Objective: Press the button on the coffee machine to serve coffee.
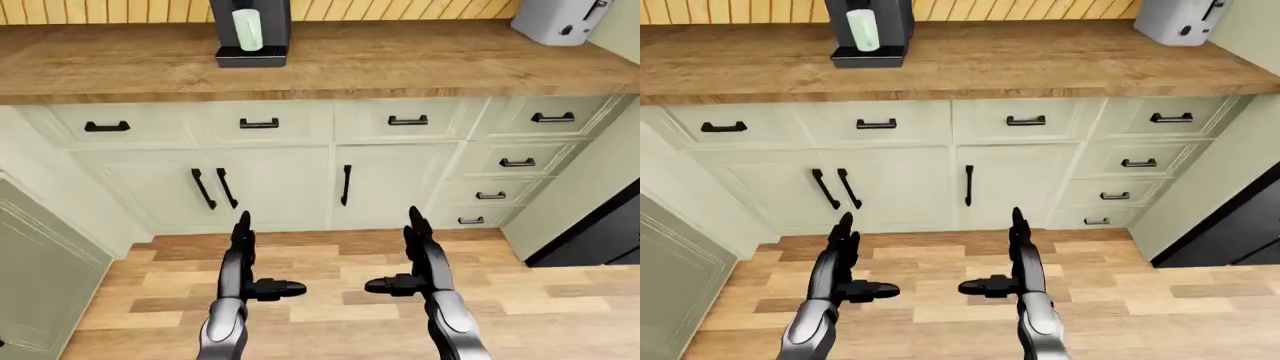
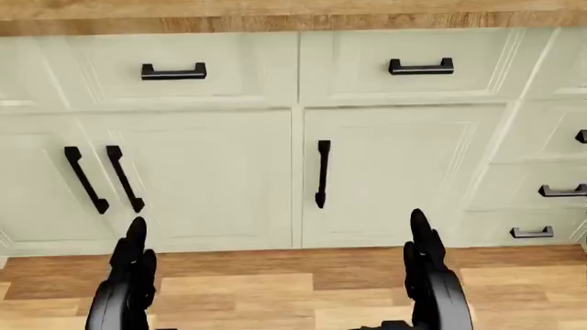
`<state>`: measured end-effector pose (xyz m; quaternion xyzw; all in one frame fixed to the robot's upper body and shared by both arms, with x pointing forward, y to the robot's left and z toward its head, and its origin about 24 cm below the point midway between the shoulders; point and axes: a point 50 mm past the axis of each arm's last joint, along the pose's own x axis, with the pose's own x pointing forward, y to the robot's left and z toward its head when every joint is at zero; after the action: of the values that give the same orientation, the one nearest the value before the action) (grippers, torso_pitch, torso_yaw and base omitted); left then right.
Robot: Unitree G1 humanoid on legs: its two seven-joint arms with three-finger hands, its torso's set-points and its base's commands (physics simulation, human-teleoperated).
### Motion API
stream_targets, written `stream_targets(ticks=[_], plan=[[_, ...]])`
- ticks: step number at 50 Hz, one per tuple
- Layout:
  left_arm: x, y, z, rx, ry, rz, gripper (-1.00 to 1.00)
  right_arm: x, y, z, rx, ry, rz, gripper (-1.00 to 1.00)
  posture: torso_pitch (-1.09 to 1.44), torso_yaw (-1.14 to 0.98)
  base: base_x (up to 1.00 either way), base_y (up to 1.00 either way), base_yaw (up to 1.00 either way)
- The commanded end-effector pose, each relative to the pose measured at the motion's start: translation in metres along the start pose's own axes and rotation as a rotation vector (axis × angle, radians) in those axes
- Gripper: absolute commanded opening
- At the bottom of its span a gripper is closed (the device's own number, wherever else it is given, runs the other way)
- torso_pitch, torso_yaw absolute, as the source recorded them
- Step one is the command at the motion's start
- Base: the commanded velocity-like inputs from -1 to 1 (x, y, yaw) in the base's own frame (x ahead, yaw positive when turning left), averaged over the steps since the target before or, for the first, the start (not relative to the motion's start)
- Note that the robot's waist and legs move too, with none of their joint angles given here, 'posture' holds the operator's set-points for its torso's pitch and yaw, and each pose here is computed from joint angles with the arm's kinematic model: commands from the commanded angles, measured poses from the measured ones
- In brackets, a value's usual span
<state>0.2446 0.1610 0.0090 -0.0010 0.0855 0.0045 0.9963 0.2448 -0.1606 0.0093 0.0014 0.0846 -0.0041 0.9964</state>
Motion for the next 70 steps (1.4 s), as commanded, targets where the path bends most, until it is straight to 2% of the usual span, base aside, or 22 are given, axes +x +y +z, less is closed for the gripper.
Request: stream_targets(ticks=[1,17,21,28,36,39,42,47,48,54,57,61,65,70], plan=[[0.005,-0.001,0.033,0.005,-0.170,-0.010,1.00,0.007,0.000,0.030,-0.002,-0.164,0.008,1.00,0.00,0.00,0.00,0.00,0.00],[0.005,0.002,0.034,0.007,-0.170,0.001,1.00,0.005,-0.003,0.031,-0.024,-0.160,-0.012,1.00,0.00,0.00,0.00,0.00,0.00],[0.009,0.003,0.037,0.014,-0.171,0.007,1.00,0.010,-0.009,0.043,-0.022,-0.166,-0.023,1.00,0.00,0.00,0.00,0.00,0.00],[0.024,0.015,0.075,-0.022,-0.188,0.023,1.00,0.018,-0.017,0.078,-0.022,-0.189,-0.027,1.00,0.00,0.00,0.00,0.00,0.00],[0.051,0.029,0.139,-0.032,-0.239,0.042,1.00,0.027,-0.031,0.137,-0.022,-0.241,-0.049,1.00,0.00,0.00,0.00,0.00,0.00],[0.054,0.032,0.161,-0.026,-0.251,0.033,1.00,0.033,-0.038,0.161,-0.024,-0.268,-0.060,1.00,0.00,0.00,0.00,0.00,0.00],[0.056,0.033,0.181,-0.028,-0.261,0.027,1.00,0.030,-0.042,0.185,-0.038,-0.297,-0.074,1.00,0.00,0.00,0.00,0.00,0.00],[0.054,0.037,0.224,-0.033,-0.312,0.032,1.00,0.025,-0.052,0.220,-0.067,-0.362,-0.111,1.00,0.00,0.00,0.00,0.00,0.00],[0.049,0.036,0.233,-0.013,-0.333,0.015,1.00,0.024,-0.053,0.228,-0.053,-0.366,-0.102,1.00,0.00,0.00,0.00,0.00,0.00],[0.045,0.044,0.266,-0.049,-0.379,0.050,1.00,0.020,-0.059,0.256,-0.045,-0.409,-0.135,1.00,0.00,0.00,0.00,0.00,0.00],[0.042,0.051,0.270,-0.058,-0.399,0.071,1.00,0.016,-0.060,0.261,-0.057,-0.417,-0.145,1.00,0.00,0.00,0.00,0.00,0.00],[0.029,0.052,0.287,-0.042,-0.442,0.071,1.00,0.004,-0.058,0.273,-0.046,-0.447,-0.132,1.00,0.00,0.00,0.00,0.00,0.00],[0.027,0.054,0.291,-0.047,-0.449,0.074,1.00,-0.013,-0.060,0.292,-0.037,-0.504,-0.144,1.00,0.00,0.00,0.00,0.00,0.00],[0.020,0.055,0.299,-0.066,-0.465,0.072,1.00,-0.018,-0.058,0.297,-0.034,-0.518,-0.135,1.00,0.00,0.00,0.00,0.00,0.00]])
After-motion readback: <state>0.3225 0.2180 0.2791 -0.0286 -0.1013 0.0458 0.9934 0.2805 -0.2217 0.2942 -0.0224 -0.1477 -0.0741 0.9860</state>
